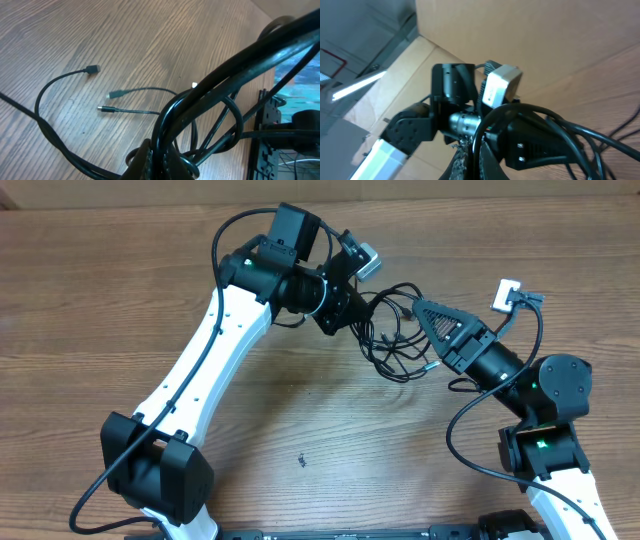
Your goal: Untangle cables
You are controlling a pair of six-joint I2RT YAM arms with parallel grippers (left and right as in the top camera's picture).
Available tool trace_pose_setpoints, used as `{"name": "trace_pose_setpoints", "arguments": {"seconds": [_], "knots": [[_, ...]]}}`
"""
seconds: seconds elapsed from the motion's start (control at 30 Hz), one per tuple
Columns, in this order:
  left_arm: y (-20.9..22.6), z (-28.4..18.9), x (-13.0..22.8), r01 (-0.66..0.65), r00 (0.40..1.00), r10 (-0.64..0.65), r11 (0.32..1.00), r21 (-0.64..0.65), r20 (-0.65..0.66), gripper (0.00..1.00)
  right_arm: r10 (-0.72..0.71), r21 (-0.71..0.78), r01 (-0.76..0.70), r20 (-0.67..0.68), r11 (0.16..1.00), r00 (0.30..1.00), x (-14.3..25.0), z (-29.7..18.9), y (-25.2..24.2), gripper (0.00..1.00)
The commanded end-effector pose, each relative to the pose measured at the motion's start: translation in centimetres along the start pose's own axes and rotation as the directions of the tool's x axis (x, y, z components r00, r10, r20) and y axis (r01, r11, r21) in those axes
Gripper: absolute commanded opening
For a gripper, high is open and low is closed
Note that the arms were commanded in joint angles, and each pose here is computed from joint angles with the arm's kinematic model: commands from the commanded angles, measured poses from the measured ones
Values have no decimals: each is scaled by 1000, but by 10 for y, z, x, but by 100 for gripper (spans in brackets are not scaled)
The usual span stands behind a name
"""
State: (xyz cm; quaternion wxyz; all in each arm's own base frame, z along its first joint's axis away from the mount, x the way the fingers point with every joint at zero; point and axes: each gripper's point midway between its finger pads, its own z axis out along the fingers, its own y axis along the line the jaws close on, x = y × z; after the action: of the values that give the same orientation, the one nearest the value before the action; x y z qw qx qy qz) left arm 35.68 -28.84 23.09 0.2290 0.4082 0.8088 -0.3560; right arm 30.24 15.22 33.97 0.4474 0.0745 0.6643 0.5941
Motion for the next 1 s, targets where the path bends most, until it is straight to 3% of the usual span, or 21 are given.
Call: {"name": "trace_pose_setpoints", "arguments": {"seconds": [0.0,0.13,0.2,0.23,0.3,0.47,0.57,0.77,0.97], "knots": [[10,-15,-4,39,999,-38,998,-57,24,4,-51,41,50,19,998,999,-5,1,-8,4],[40,-28,2,209,978,-205,965,-161,46,4,-57,250,42,56,967,997,-8,0,-62,8],[53,-37,4,305,952,-296,935,-180,75,4,-38,360,13,61,933,997,-5,-4,-91,26],[56,-40,5,341,940,-331,922,-184,87,4,-29,415,12,35,910,999,2,-7,-109,47],[59,-42,5,376,926,-364,908,-184,97,4,-25,445,21,3,895,1000,8,-7,-120,70],[69,-45,9,520,854,-502,825,-221,137,4,26,420,31,-131,907,991,37,-7,-122,91],[66,-44,9,672,740,-650,717,-186,171,4,80,365,5,-216,931,973,55,-7,-112,94],[60,-40,15,841,540,-822,520,-148,181,4,108,408,10,-267,913,958,70,-15,-123,100],[41,-25,16,835,547,-825,525,-163,143,4,172,444,-10,-326,896,930,95,-20,-126,100]]}}
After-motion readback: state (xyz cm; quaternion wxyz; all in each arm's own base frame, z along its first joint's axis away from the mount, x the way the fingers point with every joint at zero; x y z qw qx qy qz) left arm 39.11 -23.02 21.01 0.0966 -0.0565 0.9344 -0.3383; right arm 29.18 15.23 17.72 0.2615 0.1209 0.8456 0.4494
